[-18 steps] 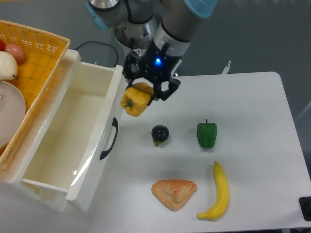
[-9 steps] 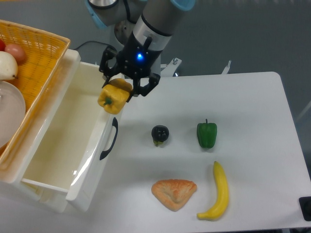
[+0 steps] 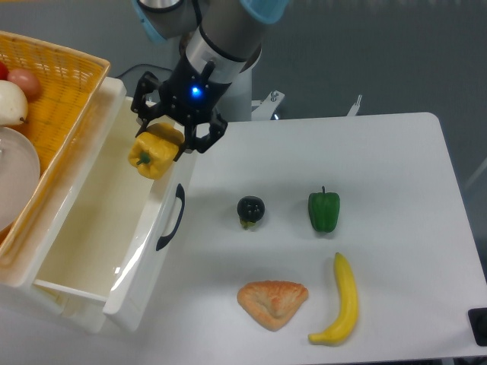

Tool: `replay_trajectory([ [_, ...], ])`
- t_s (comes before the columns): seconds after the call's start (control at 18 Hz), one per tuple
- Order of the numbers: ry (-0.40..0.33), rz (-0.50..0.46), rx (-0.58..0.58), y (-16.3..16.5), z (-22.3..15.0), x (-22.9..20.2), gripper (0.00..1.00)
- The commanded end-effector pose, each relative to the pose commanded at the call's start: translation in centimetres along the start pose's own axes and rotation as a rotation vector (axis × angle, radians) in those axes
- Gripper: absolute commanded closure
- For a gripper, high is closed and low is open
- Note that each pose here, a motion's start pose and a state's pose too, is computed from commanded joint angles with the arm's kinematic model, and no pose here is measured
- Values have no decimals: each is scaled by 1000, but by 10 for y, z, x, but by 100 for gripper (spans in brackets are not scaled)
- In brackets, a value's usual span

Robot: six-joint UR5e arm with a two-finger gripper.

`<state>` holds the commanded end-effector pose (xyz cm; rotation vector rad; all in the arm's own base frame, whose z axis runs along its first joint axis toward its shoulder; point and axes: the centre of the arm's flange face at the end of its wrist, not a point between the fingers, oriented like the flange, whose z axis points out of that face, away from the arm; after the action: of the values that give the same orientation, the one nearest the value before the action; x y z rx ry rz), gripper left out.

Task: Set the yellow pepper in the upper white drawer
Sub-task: 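Carry the yellow pepper over the open white drawer and lower it, then open the gripper to release the pepper into the drawer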

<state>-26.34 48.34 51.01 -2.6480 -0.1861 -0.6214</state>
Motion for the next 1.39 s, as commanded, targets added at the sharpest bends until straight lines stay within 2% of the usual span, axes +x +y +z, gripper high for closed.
replay_trajectory([
  [0.39, 3, 41, -9, -8, 18, 7, 83],
  [0.56, -1, 56, -7, -11, 23, 9, 77],
  [0.61, -3, 63, -4, -12, 24, 9, 72],
  [0.67, -6, 69, 0, -13, 24, 7, 62],
  [0.72, -9, 79, 3, -14, 25, 7, 57],
  [0.78, -13, 82, 6, -15, 25, 7, 55],
  [0.89, -13, 98, 6, -17, 27, 10, 44],
  [1.0, -11, 107, 3, -17, 31, 10, 42],
  [1.11, -14, 128, 7, -18, 32, 10, 21],
  [1.22, -13, 139, 6, -18, 34, 12, 19],
  [1.28, -12, 146, 5, -18, 36, 13, 14],
  [1.33, -11, 152, 3, -18, 37, 13, 5],
  [1.39, -10, 158, 2, -18, 38, 14, 4],
])
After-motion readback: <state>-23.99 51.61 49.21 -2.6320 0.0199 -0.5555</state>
